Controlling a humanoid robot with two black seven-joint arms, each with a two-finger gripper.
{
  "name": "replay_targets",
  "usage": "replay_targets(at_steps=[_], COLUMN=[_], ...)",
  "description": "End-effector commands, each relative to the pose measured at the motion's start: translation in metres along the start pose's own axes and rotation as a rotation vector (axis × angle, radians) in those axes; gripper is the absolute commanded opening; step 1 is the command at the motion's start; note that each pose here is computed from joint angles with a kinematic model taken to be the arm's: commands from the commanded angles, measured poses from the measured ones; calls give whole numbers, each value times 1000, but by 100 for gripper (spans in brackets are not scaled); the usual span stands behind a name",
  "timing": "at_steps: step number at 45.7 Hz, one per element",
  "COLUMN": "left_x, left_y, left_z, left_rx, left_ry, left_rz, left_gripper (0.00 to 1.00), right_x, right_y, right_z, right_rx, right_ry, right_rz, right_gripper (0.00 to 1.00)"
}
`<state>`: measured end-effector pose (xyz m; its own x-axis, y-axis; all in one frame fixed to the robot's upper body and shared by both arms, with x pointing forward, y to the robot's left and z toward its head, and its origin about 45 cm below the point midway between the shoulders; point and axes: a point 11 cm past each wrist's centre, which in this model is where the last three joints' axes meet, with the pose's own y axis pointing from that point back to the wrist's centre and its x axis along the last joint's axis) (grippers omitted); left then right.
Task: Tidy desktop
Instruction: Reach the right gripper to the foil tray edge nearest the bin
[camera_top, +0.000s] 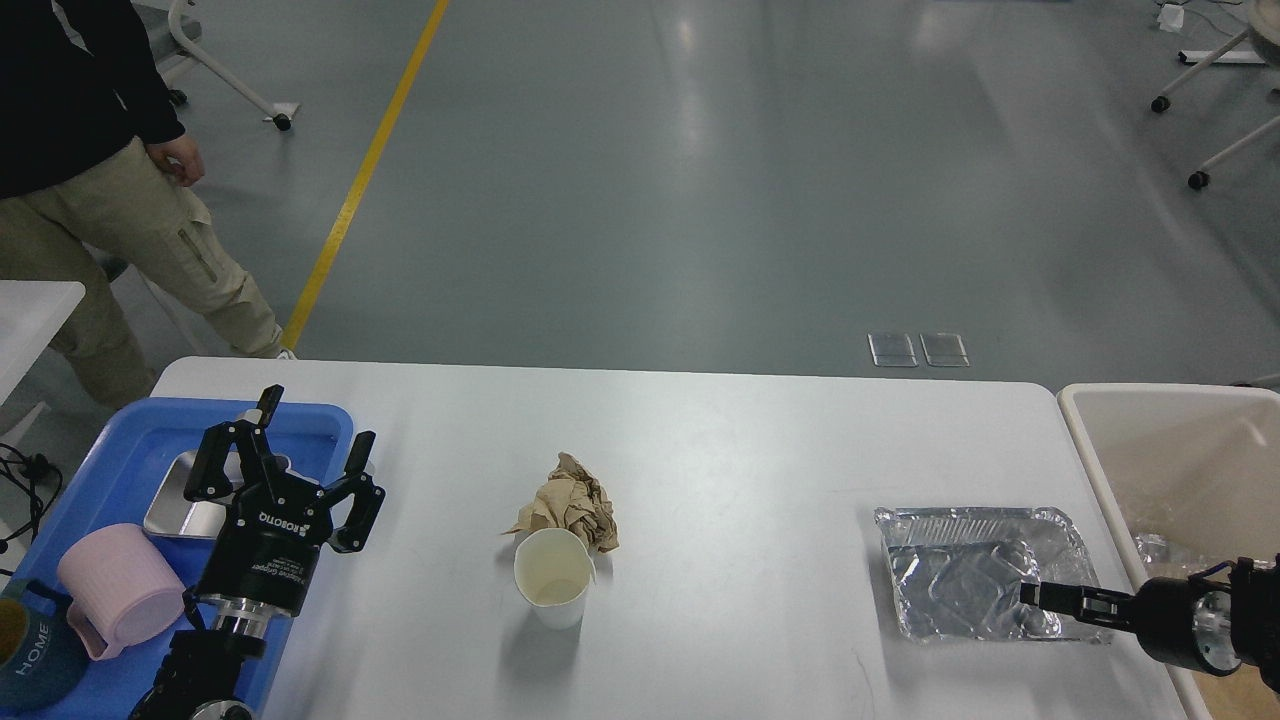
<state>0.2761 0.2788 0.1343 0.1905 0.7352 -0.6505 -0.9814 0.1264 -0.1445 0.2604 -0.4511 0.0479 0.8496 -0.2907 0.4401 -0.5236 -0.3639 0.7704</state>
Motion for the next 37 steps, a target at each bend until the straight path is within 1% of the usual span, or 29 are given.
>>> replay_targets(at_steps=[1, 3, 5, 7, 19, 26, 37], left_x=[-1, 0, 0, 0, 0, -1, -2], left_y=[0, 0, 0, 1, 1, 0, 0], left_z=[0, 1, 1, 0, 1, 1, 2], left_rx=[-3, -2, -2, -2, -9, -10, -14], left_ry=[1, 0, 0, 0, 0, 0, 5], left_rz=[-1, -1, -1, 0, -1, -3, -11], left_gripper=[97, 97, 97, 97, 97, 97, 97], right_x=[-7, -7, -7, -7, -9, -20, -19], right_y=[-1, -1, -1, -1, -1, -1, -1], right_z=[2, 2, 2, 2, 1, 5, 4], right_rx=[-9, -8, -10, -9, -5, -20, -18], right_ry=[31, 33, 33, 35, 34, 47, 55], right_rz=[-13, -15, -14, -15, -18, -68, -69], right_gripper=[26, 15, 9, 0, 0, 0, 0])
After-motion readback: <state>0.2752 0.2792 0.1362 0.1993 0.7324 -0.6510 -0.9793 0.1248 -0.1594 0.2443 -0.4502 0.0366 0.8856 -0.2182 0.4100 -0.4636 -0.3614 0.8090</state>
